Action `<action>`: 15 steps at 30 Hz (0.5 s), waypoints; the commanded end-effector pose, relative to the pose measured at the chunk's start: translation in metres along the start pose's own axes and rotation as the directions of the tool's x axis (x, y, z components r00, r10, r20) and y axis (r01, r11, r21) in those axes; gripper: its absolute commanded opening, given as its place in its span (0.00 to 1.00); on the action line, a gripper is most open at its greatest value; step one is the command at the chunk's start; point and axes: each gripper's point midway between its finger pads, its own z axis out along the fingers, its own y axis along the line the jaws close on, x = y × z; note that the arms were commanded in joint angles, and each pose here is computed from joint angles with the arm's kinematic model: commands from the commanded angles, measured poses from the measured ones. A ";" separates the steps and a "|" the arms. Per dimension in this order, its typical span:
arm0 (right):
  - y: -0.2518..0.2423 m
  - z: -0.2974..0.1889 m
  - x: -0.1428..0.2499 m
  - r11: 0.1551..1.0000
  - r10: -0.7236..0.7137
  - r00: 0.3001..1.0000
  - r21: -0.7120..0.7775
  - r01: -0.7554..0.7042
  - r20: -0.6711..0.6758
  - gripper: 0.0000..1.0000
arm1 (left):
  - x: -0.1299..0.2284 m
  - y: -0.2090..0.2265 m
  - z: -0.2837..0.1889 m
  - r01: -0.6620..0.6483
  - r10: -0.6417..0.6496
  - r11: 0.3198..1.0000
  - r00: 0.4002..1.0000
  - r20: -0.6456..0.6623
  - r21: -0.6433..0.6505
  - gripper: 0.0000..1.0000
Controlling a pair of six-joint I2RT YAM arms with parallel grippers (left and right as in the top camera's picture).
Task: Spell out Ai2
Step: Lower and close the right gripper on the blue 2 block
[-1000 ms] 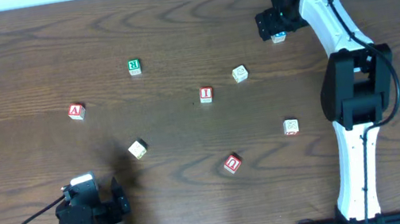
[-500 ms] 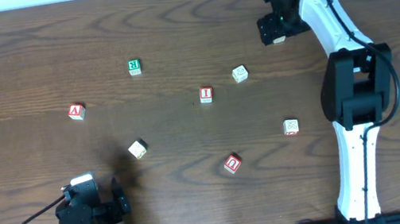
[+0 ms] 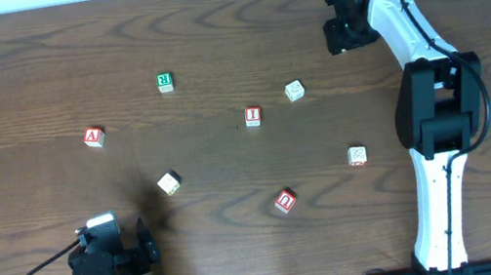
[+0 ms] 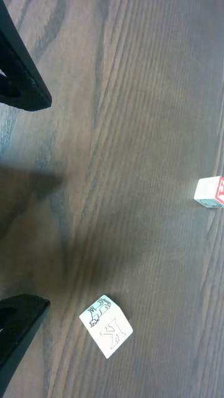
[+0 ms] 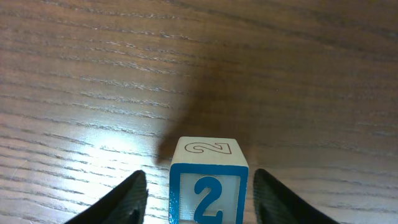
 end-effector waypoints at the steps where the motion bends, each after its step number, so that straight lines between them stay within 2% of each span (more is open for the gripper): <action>1: -0.005 0.013 0.009 1.000 0.015 0.999 0.006 -0.014 -0.031 0.49 | 0.010 0.001 0.002 -0.006 0.005 1.000 0.999 -0.032 -0.006 0.96; 11: -0.005 0.013 0.009 1.000 0.015 0.999 0.007 -0.015 -0.031 0.31 | 0.010 0.001 0.002 -0.006 0.005 1.000 0.999 -0.032 -0.006 0.95; 15: -0.005 0.013 0.009 1.000 0.015 0.999 0.006 -0.015 -0.031 0.29 | 0.010 0.001 0.002 -0.006 0.005 1.000 0.999 -0.032 -0.006 0.96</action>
